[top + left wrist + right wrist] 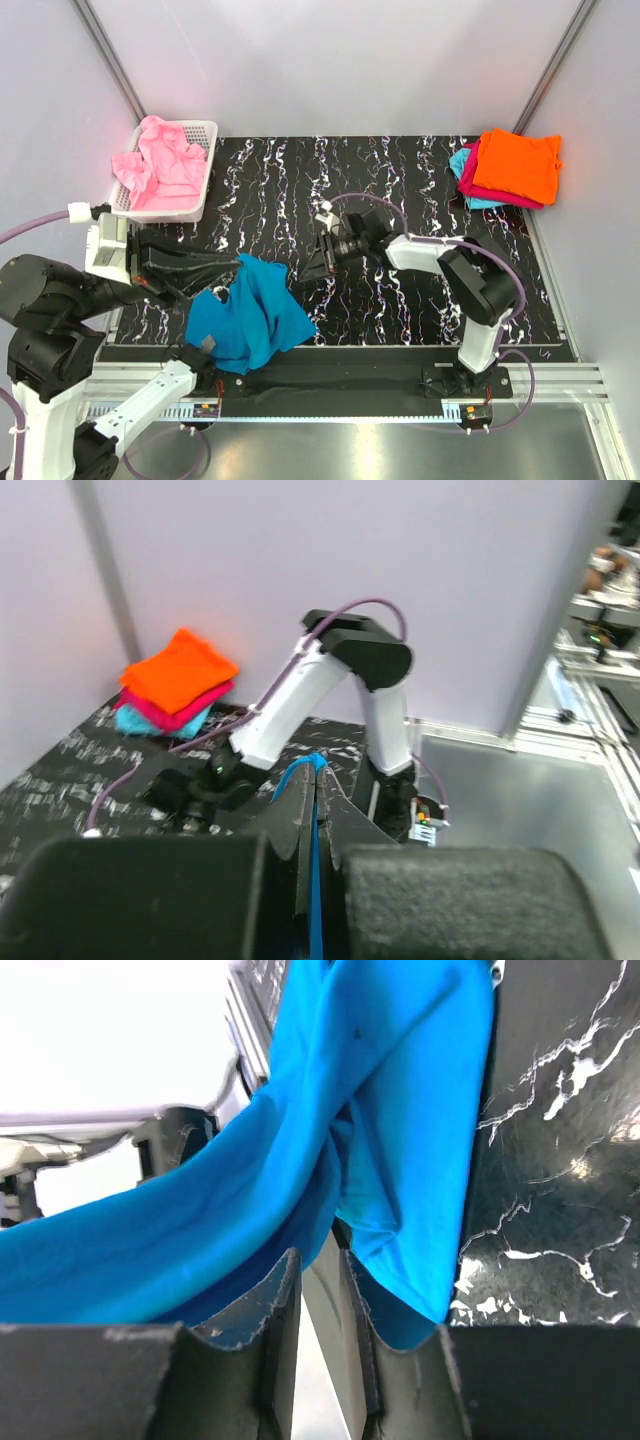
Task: Fold and stack the t-shirts
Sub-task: Flatten the tshirt out
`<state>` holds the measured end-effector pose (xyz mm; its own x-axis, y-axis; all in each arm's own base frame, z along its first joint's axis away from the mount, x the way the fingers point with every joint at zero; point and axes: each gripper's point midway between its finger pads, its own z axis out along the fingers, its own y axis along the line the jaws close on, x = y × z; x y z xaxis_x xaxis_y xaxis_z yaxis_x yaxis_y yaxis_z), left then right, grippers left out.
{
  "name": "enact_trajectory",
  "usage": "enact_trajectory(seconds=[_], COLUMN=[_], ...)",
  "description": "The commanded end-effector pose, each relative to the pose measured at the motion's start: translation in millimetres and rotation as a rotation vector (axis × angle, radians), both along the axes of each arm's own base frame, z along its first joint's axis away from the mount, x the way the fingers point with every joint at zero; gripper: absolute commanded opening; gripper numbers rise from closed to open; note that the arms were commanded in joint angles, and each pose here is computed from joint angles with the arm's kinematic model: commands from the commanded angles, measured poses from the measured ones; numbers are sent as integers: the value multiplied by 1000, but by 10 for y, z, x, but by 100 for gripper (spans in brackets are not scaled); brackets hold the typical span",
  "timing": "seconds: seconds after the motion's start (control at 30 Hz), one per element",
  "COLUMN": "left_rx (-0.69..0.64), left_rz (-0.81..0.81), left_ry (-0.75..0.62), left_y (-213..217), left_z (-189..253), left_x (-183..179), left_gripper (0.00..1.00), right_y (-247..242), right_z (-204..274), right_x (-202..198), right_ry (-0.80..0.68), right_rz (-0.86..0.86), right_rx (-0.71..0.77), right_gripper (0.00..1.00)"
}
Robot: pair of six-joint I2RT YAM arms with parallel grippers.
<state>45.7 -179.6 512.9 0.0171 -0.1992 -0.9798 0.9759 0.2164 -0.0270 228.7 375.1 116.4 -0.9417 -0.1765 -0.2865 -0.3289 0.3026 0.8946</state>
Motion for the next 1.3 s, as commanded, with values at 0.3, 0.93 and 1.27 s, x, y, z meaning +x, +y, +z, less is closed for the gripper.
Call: enact_trajectory(seconds=[0.3,0.93,1.27], left_rx=[-42,4,17], left_rz=[404,551,588], left_ry=[69,114,120], left_y=[468,663,701], left_z=[-155,-425,-469], left_x=[321,466,530], left_gripper=[0,0,0], right_y=[-170,-387,-400], right_z=[-852,-1240,-1322], right_x=[-91,-871,-1050], right_ry=[-89,-82,-61], right_rz=[-55,-16,22], right_rx=[-411,-696,-732], right_gripper=[40,39,28])
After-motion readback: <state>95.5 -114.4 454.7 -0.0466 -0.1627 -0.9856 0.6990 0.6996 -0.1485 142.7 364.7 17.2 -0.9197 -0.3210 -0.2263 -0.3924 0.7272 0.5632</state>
